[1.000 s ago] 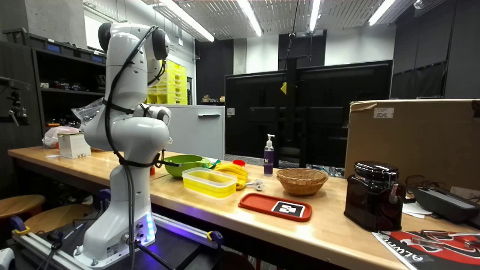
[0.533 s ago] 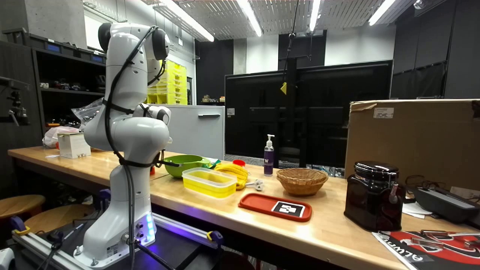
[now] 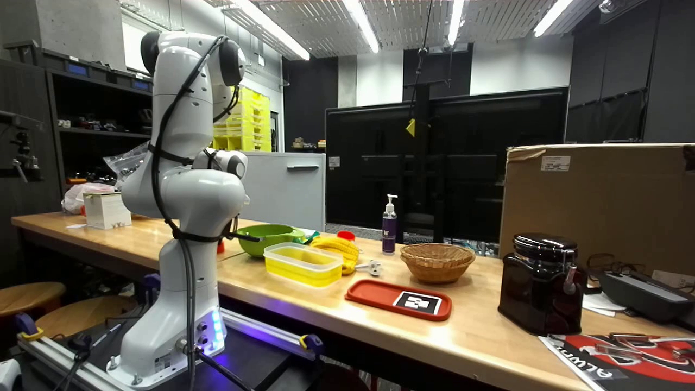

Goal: Remove the small orange pot from the green bowl and put it on the table

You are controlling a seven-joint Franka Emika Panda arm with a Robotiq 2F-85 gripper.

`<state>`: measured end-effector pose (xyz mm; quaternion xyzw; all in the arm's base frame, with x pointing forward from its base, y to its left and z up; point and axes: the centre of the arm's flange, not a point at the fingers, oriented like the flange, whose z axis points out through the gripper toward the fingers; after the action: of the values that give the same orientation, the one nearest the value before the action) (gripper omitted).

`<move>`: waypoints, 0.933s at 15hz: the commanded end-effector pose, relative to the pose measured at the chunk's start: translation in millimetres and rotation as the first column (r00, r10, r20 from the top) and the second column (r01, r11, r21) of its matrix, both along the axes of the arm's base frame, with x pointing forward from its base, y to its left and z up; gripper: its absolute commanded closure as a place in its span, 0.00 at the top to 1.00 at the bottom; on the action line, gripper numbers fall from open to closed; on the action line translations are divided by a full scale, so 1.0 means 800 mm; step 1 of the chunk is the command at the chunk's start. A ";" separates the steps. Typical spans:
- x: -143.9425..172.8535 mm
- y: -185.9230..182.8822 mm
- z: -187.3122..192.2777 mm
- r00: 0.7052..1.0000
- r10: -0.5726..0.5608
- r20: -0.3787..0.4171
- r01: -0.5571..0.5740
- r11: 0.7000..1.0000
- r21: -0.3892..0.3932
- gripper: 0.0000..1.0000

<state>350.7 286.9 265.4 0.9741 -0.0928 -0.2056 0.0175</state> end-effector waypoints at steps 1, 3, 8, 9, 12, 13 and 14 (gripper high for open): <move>0.000 0.001 0.023 0.999 -0.014 0.045 0.015 1.000 -0.027 1.00; 0.002 -0.002 0.034 0.997 -0.017 0.069 0.020 0.999 -0.036 1.00; 0.007 -0.008 0.066 0.989 -0.011 0.151 0.025 0.996 -0.089 1.00; 0.007 -0.008 0.073 0.986 -0.005 0.168 0.023 0.994 -0.103 1.00; 0.007 -0.008 0.093 0.975 0.014 0.222 0.017 0.990 -0.139 1.00; 0.006 -0.008 0.099 0.971 0.018 0.238 0.017 0.989 -0.145 1.00; 0.006 -0.008 0.105 0.968 0.020 0.251 0.018 0.989 -0.150 1.00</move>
<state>362.0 280.3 328.5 0.9875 -0.1054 -0.0977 0.0650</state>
